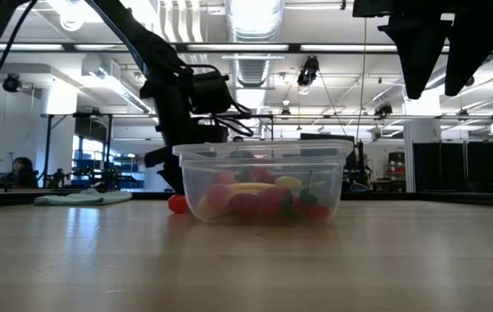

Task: Pick and placing Produce into tupperware
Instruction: Put the red strawberry into the transparent container

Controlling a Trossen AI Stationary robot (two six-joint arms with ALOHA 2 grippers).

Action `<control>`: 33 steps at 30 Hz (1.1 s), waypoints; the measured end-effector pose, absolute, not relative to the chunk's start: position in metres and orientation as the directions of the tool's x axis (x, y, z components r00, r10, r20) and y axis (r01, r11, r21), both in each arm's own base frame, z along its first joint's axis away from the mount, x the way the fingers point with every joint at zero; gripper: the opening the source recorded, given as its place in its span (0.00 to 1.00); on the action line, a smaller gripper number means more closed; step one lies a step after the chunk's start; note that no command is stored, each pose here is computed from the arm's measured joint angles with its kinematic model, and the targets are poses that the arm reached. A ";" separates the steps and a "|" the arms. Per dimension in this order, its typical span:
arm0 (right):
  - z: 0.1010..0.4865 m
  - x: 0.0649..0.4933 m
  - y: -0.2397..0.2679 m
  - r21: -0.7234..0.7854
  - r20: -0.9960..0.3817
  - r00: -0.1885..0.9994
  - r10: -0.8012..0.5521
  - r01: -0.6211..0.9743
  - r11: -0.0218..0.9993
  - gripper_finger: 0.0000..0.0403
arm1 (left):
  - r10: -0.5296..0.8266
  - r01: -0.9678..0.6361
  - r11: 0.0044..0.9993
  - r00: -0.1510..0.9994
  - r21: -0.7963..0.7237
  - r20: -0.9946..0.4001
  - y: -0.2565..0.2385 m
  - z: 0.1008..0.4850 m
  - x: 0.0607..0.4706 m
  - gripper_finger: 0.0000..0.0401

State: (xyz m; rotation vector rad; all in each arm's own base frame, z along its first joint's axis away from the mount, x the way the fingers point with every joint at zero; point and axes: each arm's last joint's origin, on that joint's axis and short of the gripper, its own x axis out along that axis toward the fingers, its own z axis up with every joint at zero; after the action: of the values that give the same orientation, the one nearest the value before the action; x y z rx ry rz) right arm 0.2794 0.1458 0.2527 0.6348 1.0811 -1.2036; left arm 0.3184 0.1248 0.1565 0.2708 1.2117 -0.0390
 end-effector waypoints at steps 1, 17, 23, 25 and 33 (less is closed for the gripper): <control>0.253 0.279 0.146 -0.142 -0.908 -0.011 -0.418 0.948 0.285 0.58 | 0.115 0.174 0.967 0.356 0.186 -0.927 0.125 0.157 0.319 0.58; 0.253 0.279 0.146 -0.144 -0.908 -0.012 -0.419 0.948 0.285 0.58 | 0.101 0.178 0.969 0.357 0.174 -0.928 0.125 0.155 0.319 0.34; 0.253 0.279 0.146 -0.144 -0.908 -0.012 -0.419 0.948 0.285 0.58 | 0.103 0.177 0.968 0.367 0.178 -0.925 0.125 0.158 0.320 0.32; 0.253 0.279 0.146 -0.145 -0.908 -0.013 -0.419 0.948 0.285 0.58 | 0.107 0.175 0.967 0.378 0.185 -0.919 0.125 0.162 0.322 0.33; 0.253 0.279 0.146 -0.145 -0.908 -0.013 -0.419 0.948 0.284 0.58 | 0.117 0.154 0.968 0.413 0.196 -0.903 0.124 0.185 0.328 0.34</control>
State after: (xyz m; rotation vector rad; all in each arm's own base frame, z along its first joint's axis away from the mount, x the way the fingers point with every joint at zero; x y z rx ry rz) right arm 0.2792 0.1457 0.2526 0.6329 1.0821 -1.2055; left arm 0.3282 0.1242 0.1848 0.2653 1.1482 -0.0240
